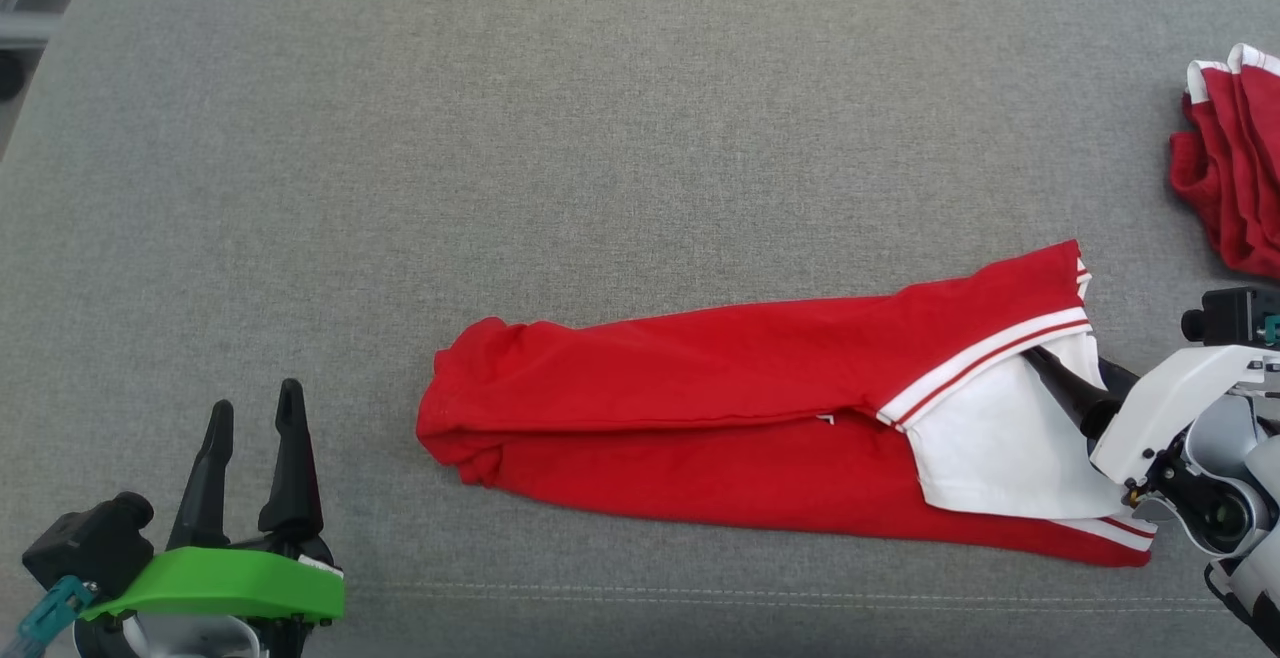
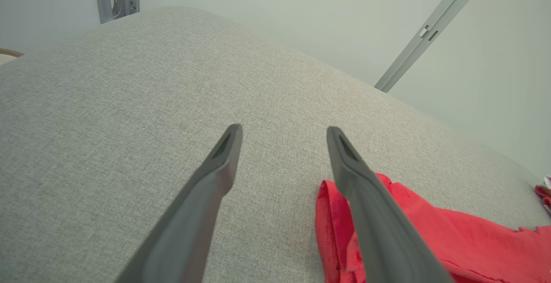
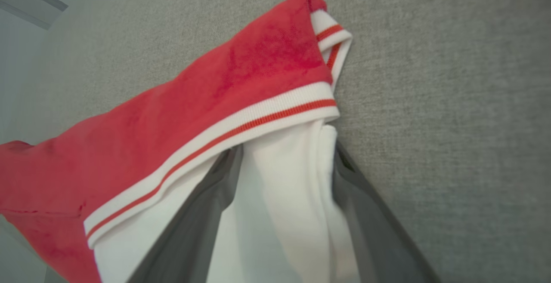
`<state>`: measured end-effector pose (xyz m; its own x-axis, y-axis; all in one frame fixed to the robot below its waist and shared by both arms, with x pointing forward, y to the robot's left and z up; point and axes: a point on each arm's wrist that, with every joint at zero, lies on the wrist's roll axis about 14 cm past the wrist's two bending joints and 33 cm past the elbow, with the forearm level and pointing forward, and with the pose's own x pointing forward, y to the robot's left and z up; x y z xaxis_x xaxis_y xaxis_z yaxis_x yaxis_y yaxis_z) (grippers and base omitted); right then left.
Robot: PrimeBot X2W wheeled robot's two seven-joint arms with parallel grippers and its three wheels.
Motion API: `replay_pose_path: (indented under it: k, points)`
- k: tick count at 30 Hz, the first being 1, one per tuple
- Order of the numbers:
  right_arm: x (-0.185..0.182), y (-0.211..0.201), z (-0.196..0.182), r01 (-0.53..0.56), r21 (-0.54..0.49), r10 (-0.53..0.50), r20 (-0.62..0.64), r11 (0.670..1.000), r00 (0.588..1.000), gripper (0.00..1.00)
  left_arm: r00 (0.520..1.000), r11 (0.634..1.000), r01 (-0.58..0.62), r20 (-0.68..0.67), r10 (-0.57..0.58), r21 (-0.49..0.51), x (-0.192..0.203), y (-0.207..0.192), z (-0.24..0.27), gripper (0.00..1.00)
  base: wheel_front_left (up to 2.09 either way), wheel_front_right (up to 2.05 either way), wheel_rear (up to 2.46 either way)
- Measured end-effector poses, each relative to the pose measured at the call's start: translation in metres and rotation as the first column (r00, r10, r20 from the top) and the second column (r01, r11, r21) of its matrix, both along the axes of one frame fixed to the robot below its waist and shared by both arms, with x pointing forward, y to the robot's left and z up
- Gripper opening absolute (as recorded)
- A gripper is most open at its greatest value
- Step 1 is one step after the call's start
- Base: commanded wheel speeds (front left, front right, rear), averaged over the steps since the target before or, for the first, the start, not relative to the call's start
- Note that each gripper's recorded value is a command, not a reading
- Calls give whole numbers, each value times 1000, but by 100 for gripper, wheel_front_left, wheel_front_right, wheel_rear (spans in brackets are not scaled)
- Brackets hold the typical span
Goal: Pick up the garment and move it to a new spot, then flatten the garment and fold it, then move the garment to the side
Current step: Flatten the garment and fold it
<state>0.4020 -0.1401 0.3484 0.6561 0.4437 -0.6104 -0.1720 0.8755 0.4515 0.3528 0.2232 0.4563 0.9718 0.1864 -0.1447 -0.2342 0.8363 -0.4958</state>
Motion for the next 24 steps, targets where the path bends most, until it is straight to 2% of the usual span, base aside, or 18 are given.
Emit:
replay_pose_path:
  k: [1,3,5,6,15,20,24]
  points:
    - [0,1,0,-6,-1,6,-3,1000,1000,47,1000,1000,0,1,0,0,0,0,0,100,0,0,0]
    - [-1,3,0,-20,-5,20,-10,1000,1000,32,1000,1000,0,3,0,-1,0,0,1,100,0,0,0]
    - [-2,6,-1,-33,-7,33,-17,999,999,7,1000,1000,2,5,-2,1,0,-1,1,100,0,0,0]
    - [-3,7,-1,-38,-7,38,-19,999,999,0,1000,1000,2,6,-2,2,0,-1,2,100,0,0,0]
    - [6,9,13,-11,17,11,20,1000,1000,0,1000,1000,0,30,0,9,0,0,8,100,0,0,0]
    - [11,-9,22,17,-14,-16,53,1000,998,0,999,1000,14,46,-14,10,3,-3,13,100,0,0,0]
    - [15,-47,32,74,-75,-67,83,994,994,0,997,999,42,70,-43,13,7,-12,20,100,0,0,0]
